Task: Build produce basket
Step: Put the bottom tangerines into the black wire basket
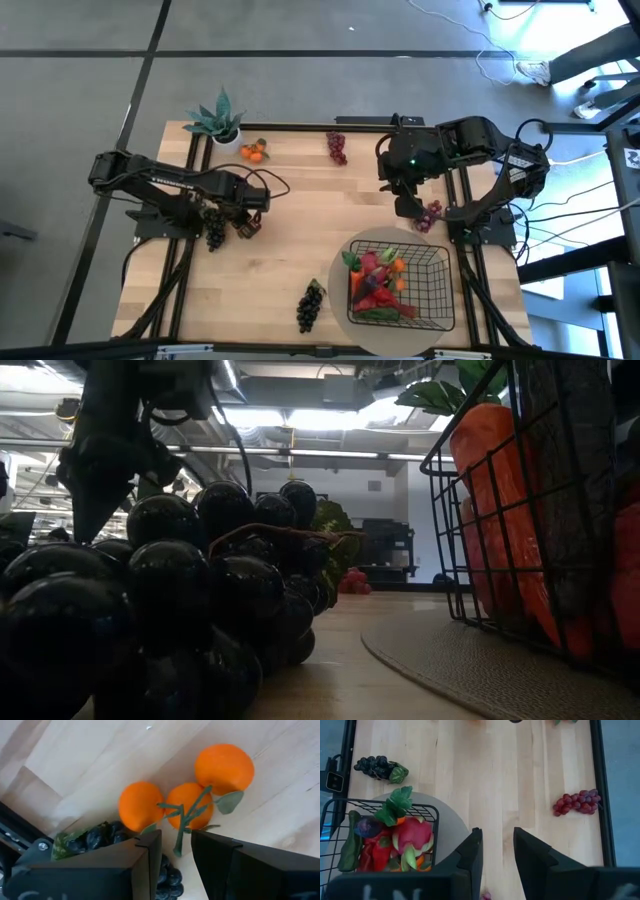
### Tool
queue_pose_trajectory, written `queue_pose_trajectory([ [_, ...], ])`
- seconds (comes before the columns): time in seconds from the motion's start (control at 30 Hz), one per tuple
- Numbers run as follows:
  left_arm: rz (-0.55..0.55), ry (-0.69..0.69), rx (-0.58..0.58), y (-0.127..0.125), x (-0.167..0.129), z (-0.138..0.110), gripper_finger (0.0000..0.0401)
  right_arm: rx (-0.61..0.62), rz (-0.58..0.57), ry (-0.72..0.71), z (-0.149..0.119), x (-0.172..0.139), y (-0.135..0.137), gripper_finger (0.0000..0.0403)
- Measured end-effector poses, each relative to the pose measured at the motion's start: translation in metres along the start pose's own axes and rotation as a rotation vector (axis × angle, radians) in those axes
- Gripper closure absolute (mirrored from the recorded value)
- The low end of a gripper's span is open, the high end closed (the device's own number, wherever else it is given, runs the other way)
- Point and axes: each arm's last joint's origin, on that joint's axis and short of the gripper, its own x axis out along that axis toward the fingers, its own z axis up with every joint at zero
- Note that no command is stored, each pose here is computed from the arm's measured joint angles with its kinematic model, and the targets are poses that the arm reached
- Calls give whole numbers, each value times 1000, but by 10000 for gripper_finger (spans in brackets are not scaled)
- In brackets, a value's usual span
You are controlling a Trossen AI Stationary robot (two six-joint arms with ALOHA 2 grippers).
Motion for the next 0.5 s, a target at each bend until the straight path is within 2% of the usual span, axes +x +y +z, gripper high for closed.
queue_pose_trajectory([
  [0.5, -5, -12, -1, 2, 11, -2, 307, 0, 0, 0, 0, 0, 0, 307],
])
